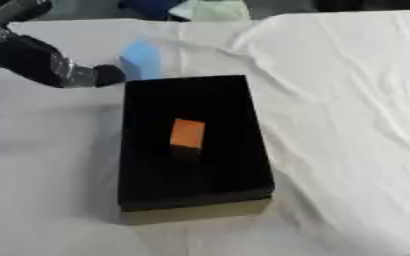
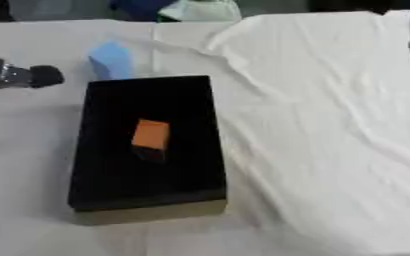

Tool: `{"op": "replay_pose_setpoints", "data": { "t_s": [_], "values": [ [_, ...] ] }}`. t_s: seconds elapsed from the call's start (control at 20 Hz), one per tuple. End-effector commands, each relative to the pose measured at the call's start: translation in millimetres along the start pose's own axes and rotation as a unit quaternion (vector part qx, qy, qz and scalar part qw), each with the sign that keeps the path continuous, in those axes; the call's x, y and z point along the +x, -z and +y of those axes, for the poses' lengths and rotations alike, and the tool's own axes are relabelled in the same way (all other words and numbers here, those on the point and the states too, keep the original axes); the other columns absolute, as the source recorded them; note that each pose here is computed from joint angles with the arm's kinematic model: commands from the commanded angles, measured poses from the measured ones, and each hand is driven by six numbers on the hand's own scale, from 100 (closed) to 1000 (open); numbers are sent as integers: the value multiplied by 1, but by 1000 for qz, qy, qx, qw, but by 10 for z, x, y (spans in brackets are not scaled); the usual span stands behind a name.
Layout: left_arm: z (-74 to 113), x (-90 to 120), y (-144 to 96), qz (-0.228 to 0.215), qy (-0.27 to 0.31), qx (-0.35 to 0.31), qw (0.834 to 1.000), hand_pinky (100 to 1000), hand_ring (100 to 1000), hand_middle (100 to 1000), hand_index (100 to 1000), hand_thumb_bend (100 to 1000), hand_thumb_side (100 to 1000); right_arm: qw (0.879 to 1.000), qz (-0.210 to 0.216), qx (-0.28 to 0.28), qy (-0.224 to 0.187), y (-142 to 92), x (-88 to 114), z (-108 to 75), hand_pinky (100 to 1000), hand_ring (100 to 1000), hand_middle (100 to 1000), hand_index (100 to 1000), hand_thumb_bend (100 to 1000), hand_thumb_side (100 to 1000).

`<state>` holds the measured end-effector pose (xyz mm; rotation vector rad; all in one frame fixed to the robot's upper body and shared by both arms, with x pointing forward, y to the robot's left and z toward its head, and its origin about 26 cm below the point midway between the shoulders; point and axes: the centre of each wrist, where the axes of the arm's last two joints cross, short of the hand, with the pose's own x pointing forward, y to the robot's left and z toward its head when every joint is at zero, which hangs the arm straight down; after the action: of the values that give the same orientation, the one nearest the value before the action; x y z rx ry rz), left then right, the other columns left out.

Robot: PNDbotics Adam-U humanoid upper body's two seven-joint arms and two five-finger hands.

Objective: Pick up objects on the table and place them in the box.

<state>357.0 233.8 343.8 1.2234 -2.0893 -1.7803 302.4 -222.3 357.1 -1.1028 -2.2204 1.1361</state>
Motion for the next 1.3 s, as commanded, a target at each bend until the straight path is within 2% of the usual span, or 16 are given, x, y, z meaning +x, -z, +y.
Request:
{"op": "replay_pose_setpoints", "data": {
  "t_s": [0.05,0.3,0.4,0.65,0.95,1.3],
  "values": [
    [49,-81,149,20,23,-29,999,816,827,807,919,607,815,1000,1,-22,-10,-8,-20,-94,867,812,685,909,100,960],
    [69,-221,376,38,40,-68,996,819,830,811,926,557,758,1000,10,-28,-11,-22,-52,-91,867,809,681,910,100,965],
    [52,-285,435,39,48,-88,994,816,828,811,944,550,666,999,12,-31,-9,-27,-55,-93,868,806,677,910,100,965],
    [-37,-450,544,43,66,-154,985,811,829,833,990,537,520,999,17,-37,-6,-35,-60,-91,868,802,672,910,100,967],
    [-154,-685,588,55,75,-226,970,810,829,840,1000,580,498,999,27,-44,1,-52,-80,-79,868,799,666,910,100,964],
    [-352,-839,548,56,85,-247,964,809,825,841,999,583,517,998,38,-52,7,-73,-103,-70,868,797,663,909,100,963]
  ]
}}
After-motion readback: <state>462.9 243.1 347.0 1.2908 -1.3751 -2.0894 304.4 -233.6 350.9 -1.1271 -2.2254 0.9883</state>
